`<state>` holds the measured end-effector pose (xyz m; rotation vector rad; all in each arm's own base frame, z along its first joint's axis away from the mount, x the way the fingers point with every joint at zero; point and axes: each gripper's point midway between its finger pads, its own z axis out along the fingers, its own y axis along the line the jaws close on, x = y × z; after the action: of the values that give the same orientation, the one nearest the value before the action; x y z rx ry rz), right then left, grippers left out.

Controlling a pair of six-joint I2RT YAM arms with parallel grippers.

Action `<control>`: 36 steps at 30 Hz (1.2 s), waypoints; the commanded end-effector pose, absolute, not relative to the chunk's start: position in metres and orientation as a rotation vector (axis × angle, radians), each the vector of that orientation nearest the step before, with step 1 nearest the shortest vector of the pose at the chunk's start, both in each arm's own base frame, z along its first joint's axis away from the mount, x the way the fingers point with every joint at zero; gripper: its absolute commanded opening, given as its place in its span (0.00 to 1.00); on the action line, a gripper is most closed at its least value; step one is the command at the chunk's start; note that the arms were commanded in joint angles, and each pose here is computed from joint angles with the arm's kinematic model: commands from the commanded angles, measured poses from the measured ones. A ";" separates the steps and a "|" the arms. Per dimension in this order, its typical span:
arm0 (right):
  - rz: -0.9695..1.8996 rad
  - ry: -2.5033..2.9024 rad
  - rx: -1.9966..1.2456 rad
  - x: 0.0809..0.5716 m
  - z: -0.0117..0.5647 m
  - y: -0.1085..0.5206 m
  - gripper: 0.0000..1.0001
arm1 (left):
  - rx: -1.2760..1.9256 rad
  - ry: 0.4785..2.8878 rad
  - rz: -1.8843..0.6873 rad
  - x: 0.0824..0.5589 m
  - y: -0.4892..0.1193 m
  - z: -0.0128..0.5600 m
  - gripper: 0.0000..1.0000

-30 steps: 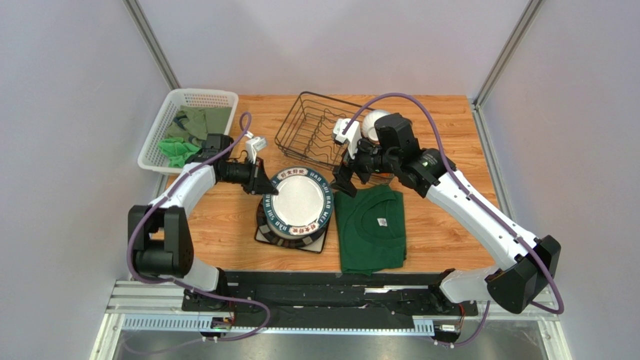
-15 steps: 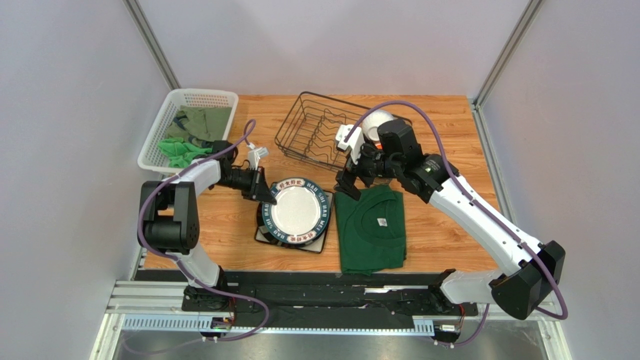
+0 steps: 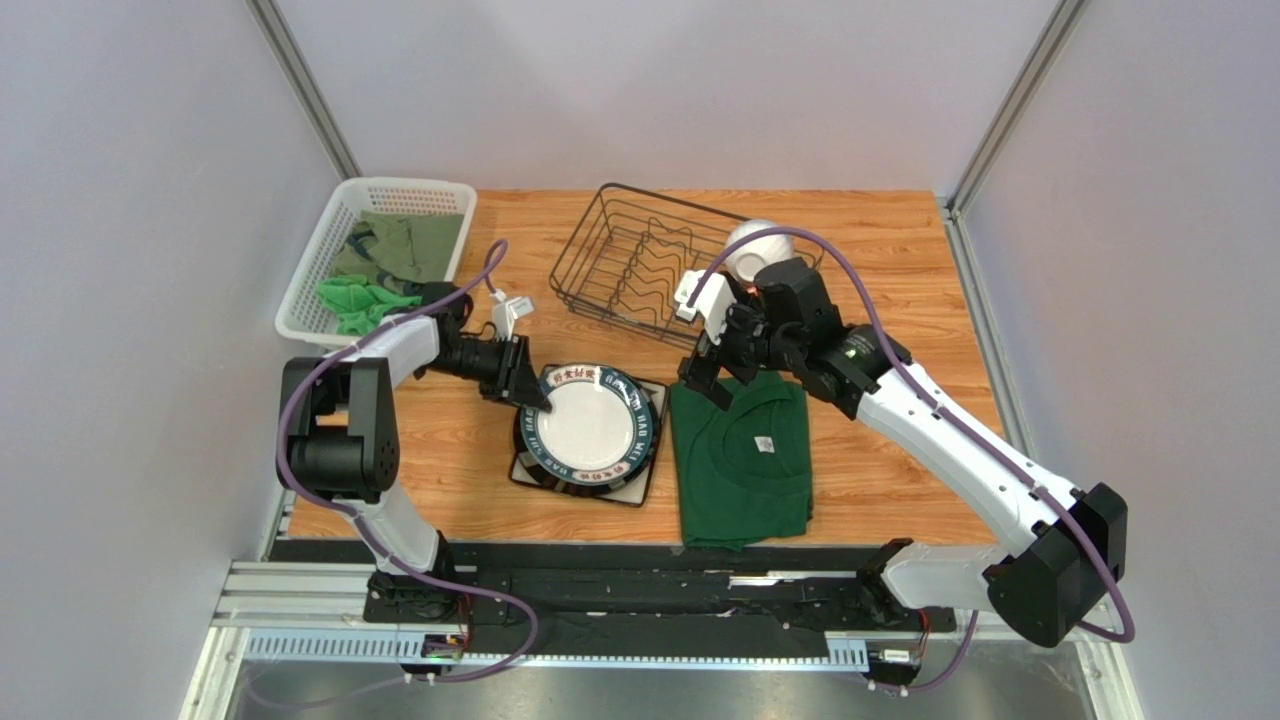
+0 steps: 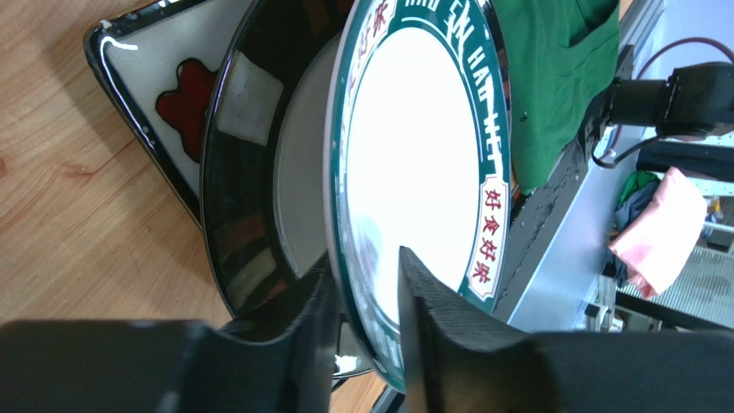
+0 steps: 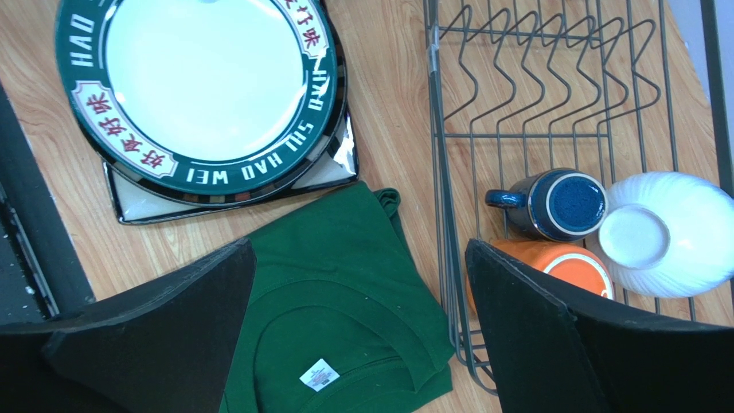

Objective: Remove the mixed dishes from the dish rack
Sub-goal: Place the plate at the center of the board.

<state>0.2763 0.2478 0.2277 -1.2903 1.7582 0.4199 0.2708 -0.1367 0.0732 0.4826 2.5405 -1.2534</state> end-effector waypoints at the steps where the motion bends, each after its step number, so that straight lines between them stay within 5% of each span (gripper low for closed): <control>1: 0.345 1.700 -1.255 0.290 0.240 0.241 1.00 | 0.502 2.491 -1.235 0.281 -0.136 0.088 0.41; 36: 0.082 1.830 -1.067 0.338 0.236 0.203 1.00 | 0.506 2.500 -0.784 0.305 -0.100 0.098 0.64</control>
<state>0.3139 0.2057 0.2099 -1.1732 1.8581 0.1389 0.2870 -0.1066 0.0760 0.4898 2.5850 -0.8850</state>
